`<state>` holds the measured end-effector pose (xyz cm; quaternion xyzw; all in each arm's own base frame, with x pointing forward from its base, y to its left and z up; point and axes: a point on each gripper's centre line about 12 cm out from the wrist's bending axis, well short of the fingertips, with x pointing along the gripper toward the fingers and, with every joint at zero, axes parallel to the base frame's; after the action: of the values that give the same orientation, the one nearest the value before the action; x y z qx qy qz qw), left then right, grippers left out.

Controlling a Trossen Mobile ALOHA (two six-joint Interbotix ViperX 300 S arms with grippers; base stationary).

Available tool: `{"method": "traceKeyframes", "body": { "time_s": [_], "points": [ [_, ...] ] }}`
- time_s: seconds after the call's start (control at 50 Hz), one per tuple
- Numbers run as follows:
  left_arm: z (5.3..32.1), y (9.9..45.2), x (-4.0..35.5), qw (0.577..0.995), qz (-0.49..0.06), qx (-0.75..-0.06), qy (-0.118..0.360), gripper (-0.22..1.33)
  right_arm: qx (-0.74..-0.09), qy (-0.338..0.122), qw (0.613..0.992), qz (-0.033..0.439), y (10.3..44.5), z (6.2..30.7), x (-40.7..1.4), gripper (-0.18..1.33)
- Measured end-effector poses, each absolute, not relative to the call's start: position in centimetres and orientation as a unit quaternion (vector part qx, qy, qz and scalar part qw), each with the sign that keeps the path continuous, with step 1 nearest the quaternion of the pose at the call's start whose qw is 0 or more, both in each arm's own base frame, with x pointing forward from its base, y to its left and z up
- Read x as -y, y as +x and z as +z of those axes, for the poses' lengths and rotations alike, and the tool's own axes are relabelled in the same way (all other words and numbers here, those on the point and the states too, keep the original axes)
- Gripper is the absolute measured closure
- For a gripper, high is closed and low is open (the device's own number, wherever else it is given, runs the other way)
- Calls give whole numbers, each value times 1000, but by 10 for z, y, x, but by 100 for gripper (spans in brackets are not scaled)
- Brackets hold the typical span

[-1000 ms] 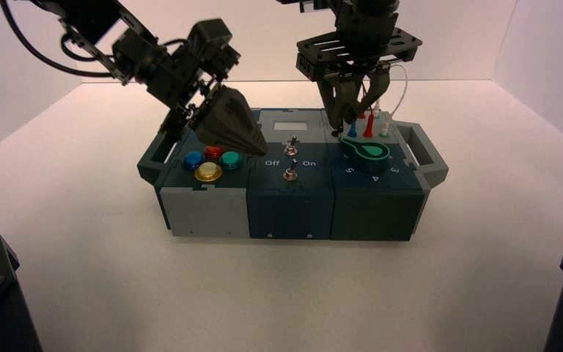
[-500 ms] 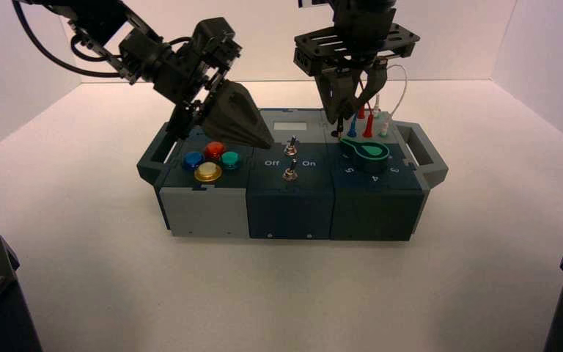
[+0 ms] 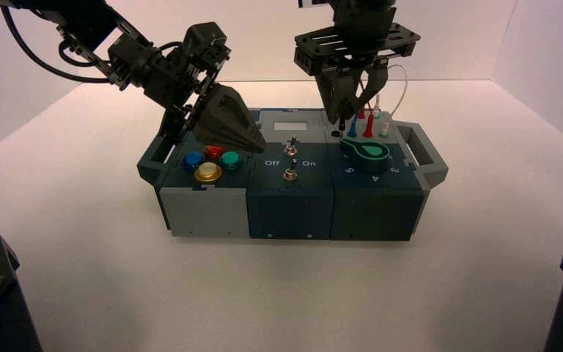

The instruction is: Insert the black wire.

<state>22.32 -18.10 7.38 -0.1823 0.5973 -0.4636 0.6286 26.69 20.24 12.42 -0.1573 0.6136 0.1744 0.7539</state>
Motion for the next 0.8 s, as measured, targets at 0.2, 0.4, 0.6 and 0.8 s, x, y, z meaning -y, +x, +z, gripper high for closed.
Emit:
{"method": "traceKeyframes", "body": {
  "time_s": [0.2,0.4,0.6,0.8],
  "points": [
    [75,223,182,628,-467,-596,-181,128,-617,-161,750,174,266,121,-203,117],
    [78,223,181,631,-470,-590,-179,128,-623,-163,746,172,265,121,-202,117],
    [80,223,181,633,-471,-588,-179,128,-624,-165,744,172,263,125,-202,117],
    [81,222,182,629,-475,-588,-181,128,-617,-163,750,174,262,139,-202,117]
  ]
}}
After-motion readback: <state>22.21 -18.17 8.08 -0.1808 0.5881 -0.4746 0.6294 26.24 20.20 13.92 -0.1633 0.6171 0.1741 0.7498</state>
